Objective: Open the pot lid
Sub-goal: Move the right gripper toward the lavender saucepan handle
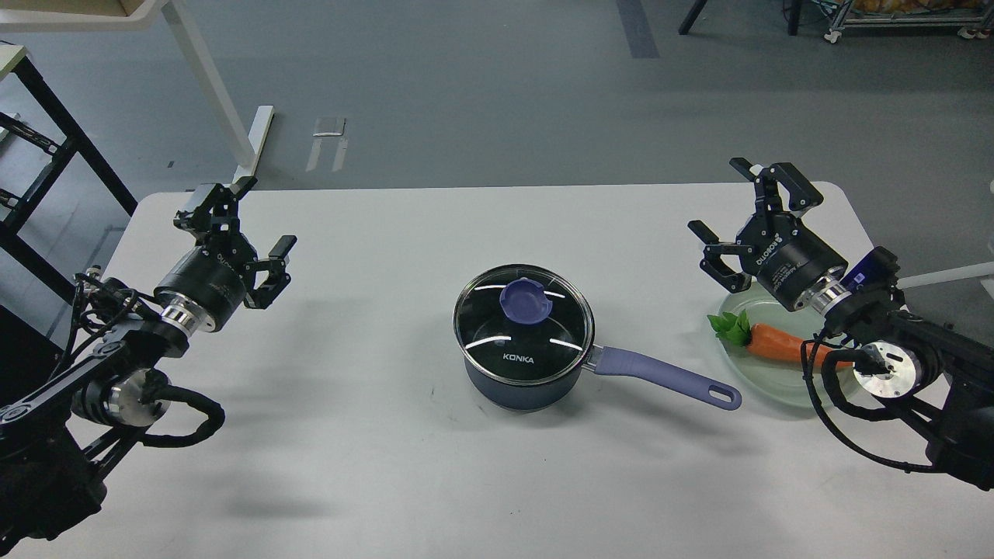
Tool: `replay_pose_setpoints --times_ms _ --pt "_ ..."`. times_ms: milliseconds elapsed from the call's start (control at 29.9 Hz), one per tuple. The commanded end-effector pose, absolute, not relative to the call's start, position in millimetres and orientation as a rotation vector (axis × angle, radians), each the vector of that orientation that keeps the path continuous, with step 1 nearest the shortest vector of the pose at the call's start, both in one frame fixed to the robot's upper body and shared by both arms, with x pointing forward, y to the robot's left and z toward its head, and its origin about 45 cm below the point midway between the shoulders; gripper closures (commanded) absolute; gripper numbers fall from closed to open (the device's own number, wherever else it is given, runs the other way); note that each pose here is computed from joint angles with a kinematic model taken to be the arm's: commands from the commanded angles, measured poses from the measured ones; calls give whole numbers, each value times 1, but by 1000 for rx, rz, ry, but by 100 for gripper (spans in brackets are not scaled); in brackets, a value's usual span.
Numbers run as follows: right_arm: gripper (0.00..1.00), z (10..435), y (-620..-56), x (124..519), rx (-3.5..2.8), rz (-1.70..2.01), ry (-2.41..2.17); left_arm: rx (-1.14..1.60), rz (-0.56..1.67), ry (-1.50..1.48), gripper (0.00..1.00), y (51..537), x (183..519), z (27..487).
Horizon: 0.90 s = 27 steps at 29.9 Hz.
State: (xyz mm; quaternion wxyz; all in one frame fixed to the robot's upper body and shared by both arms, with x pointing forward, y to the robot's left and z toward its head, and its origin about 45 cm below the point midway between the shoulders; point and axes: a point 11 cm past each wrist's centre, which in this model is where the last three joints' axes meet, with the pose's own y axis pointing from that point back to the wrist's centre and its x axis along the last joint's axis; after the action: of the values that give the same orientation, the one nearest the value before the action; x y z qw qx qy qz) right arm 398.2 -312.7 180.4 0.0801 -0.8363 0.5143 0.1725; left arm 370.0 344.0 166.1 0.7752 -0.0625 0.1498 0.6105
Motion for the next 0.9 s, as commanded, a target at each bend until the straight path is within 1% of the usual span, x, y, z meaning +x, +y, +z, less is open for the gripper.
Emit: replay_pose_setpoints --times_ms 0,234,401,502,669,769,869 --pt "0 182 -315 399 -2496 510 1542 -140 1341 314 1 352 368 168" --pt "0 195 -327 399 -2503 470 1550 -111 1339 310 1 359 367 169" --pt "0 237 -344 395 -2643 284 1504 -82 1376 270 1 377 369 170" --pt "0 269 -343 389 -2836 41 1417 -108 1356 253 1 376 370 174" --pt "0 312 -324 380 -3159 -526 1169 -118 1290 232 1 368 370 179" --pt "0 328 -304 374 -3289 -919 943 -127 1265 216 1 361 370 183" --pt "0 333 -286 368 -3360 -1320 690 -146 1247 204 1 354 370 188"
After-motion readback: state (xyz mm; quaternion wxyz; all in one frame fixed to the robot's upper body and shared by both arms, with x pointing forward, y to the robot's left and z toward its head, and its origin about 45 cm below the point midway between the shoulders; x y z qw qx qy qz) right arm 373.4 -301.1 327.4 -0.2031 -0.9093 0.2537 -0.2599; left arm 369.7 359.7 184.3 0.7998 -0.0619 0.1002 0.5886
